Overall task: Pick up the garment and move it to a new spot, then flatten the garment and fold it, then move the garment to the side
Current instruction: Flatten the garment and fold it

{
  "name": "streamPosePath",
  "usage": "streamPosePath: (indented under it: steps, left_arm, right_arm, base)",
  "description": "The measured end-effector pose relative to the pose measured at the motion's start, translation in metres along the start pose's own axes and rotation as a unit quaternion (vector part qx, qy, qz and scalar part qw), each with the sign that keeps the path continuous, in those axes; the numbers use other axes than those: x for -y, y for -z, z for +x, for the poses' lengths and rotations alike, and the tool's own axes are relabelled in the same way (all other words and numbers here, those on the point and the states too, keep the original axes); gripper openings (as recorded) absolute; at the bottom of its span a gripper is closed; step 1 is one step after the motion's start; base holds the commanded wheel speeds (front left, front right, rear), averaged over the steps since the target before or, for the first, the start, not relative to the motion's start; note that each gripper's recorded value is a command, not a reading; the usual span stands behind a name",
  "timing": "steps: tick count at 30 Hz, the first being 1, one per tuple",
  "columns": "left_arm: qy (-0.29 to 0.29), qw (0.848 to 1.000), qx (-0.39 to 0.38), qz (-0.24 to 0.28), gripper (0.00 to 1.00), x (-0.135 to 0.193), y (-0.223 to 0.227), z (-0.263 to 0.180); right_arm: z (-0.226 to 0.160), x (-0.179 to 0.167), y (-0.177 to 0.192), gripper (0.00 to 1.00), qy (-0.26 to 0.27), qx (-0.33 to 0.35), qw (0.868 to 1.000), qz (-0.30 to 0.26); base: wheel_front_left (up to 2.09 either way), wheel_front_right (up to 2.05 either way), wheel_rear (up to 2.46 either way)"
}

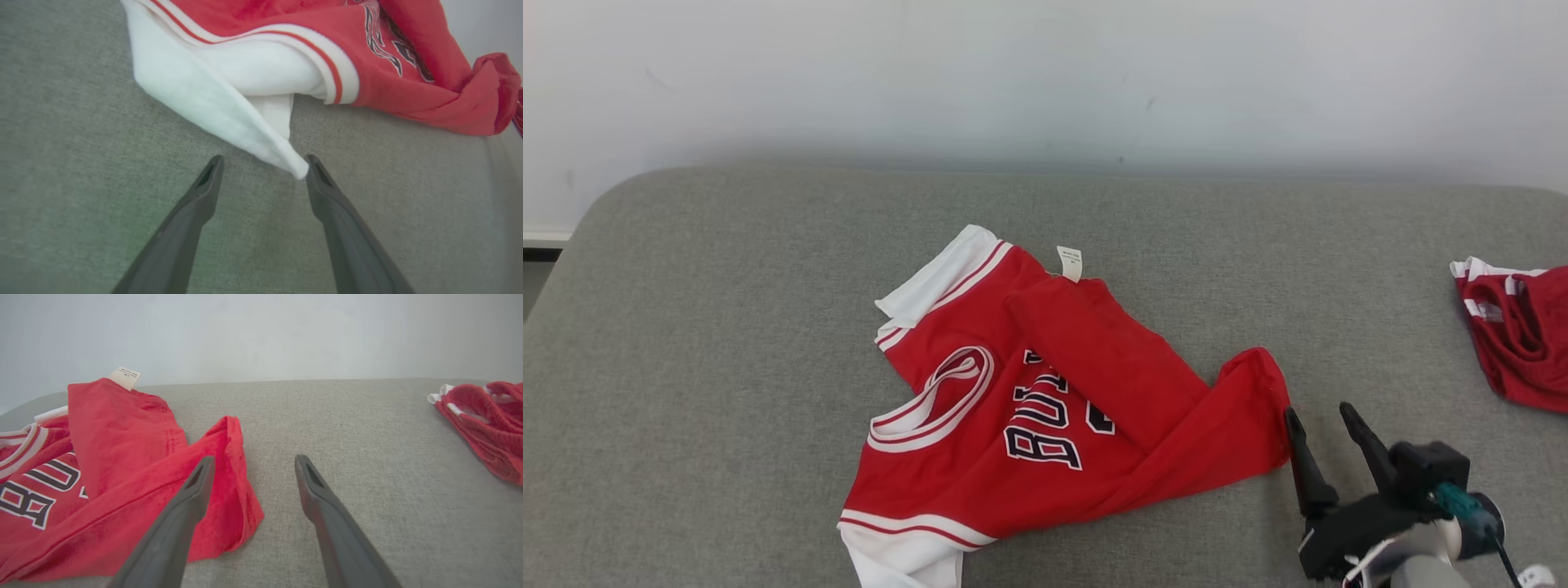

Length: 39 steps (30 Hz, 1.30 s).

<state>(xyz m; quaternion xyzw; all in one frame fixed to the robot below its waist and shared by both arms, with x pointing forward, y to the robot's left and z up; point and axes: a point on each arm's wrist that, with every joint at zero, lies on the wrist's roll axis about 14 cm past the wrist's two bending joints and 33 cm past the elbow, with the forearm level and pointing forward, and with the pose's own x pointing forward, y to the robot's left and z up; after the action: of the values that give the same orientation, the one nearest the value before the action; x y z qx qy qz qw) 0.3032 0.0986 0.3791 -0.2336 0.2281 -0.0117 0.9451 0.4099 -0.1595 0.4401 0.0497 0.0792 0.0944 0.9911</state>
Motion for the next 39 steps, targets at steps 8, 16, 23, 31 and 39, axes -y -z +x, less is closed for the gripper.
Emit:
streamPosePath:
  steps: [8,16,23,31,39]
  left_arm:
    - [-0.007,1.0,0.001,-0.015,1.0,-0.006,0.0,0.005]
    - [-0.009,0.999,0.023,-0.039,0.0,-0.011,-0.012,0.012]
    - [-0.009,0.995,0.075,-0.069,0.0,-0.013,-0.038,0.006]
    - [0.002,0.986,0.138,-0.095,0.0,-0.019,-0.084,-0.021]
    - [0.122,0.979,0.161,-0.003,0.0,0.04,-0.181,0.015]
  right_arm:
    - [0.028,-0.01,0.006,1.0,-0.028,-0.032,0.999,-0.025]
    - [0.049,-0.014,0.016,0.0,-0.039,-0.069,0.996,-0.031]
    - [0.042,-0.016,-0.002,0.0,-0.039,-0.035,0.999,0.002]
    - [0.005,-0.016,0.0,0.0,-0.054,-0.022,0.997,0.057]
    - [0.032,-0.023,-0.062,0.0,-0.093,0.026,0.99,0.103]
  base:
    - [0.0,0.0,0.0]
    - [0.0,0.0,0.0]
    - [0.0,0.0,0.0]
    - [0.0,0.0,0.0]
    - [0.0,0.0,0.0]
